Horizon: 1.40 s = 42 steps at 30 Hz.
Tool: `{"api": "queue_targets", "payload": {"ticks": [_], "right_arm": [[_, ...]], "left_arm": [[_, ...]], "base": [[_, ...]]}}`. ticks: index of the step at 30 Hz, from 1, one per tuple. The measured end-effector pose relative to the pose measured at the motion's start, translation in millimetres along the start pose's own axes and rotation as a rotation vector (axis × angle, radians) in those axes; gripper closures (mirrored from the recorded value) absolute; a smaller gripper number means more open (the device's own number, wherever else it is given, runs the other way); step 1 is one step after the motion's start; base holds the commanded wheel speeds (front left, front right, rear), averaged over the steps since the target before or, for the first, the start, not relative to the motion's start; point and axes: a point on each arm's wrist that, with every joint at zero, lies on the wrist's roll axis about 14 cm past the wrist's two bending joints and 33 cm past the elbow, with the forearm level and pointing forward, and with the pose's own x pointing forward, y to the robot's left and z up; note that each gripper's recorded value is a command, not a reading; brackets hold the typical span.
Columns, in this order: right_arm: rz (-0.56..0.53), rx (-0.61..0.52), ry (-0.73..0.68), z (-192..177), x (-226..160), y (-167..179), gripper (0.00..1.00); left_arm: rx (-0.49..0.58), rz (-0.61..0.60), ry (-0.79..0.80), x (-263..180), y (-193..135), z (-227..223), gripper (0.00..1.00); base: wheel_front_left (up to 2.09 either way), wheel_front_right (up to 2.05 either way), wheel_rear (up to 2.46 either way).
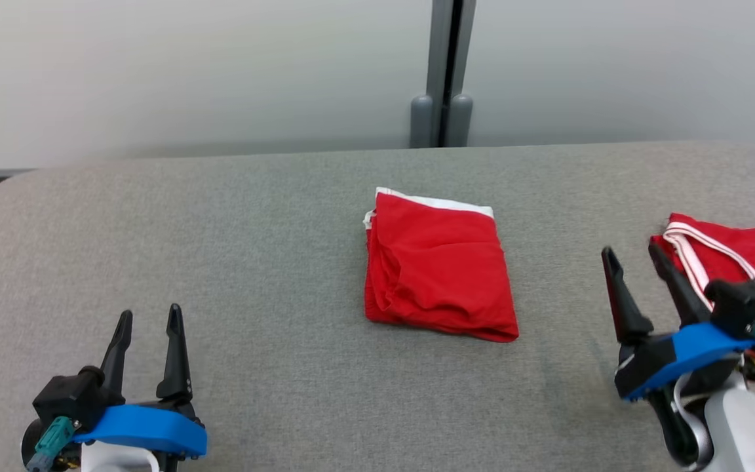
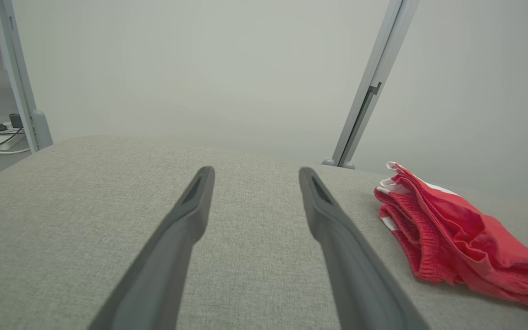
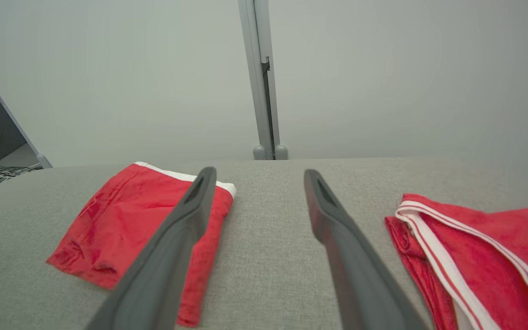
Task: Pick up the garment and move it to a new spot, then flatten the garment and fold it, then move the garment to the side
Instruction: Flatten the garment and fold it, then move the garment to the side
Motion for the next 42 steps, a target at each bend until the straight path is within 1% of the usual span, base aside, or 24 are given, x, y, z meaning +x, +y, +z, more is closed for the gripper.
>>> {"api": "queue_targets", "payload": {"ticks": [3, 7, 13, 21, 28, 34, 37, 41, 42], "right_arm": [[-0.026, 0.009, 0.019, -6.1, -18.4, -3.2, 0.00], [-0.053, 0.019, 0.021, -6.5, -33.2, -5.7, 0.00], [-0.058, 0.031, 0.032, -9.6, -44.7, -0.1, 0.00], [-0.060, 0.048, 0.042, -12.5, -48.3, 3.0, 0.00], [-0.056, 0.054, 0.046, -12.4, -46.7, 5.7, 0.00], [-0.051, 0.059, 0.077, -19.6, -44.3, 8.0, 0.00], [-0.035, 0.062, 0.130, -29.2, -38.7, 12.7, 0.00], [-0.010, 0.075, 0.221, -33.5, -11.9, 18.0, 0.00], [-0.010, 0.075, 0.221, -33.5, -11.9, 18.0, 0.00]], "left_arm": [[0.008, -0.009, 0.006, -1.6, -3.8, -1.5, 0.00], [0.025, -0.018, 0.027, -5.1, -6.2, -7.7, 0.00], [0.033, -0.018, 0.033, -7.5, -6.3, -8.8, 0.00], [0.038, -0.017, 0.035, -9.5, -6.3, -9.6, 0.00], [0.038, -0.015, 0.041, -10.6, -5.3, -11.3, 0.00], [0.041, -0.014, 0.044, -10.5, -4.1, -12.2, 0.00], [0.043, -0.015, 0.042, -6.9, -3.9, -11.8, 0.00], [0.046, -0.031, 0.030, 4.9, -8.7, -8.4, 0.00], [0.046, -0.031, 0.030, 4.9, -8.7, -8.4, 0.00]], "base": [[0.00, 0.00, 0.00], [0.00, 0.00, 0.00], [0.00, 0.00, 0.00], [0.00, 0.00, 0.00], [0.00, 0.00, 0.00], [0.00, 0.00, 0.00], [0.00, 0.00, 0.00], [0.00, 0.00, 0.00], [0.00, 0.00, 0.00]]}}
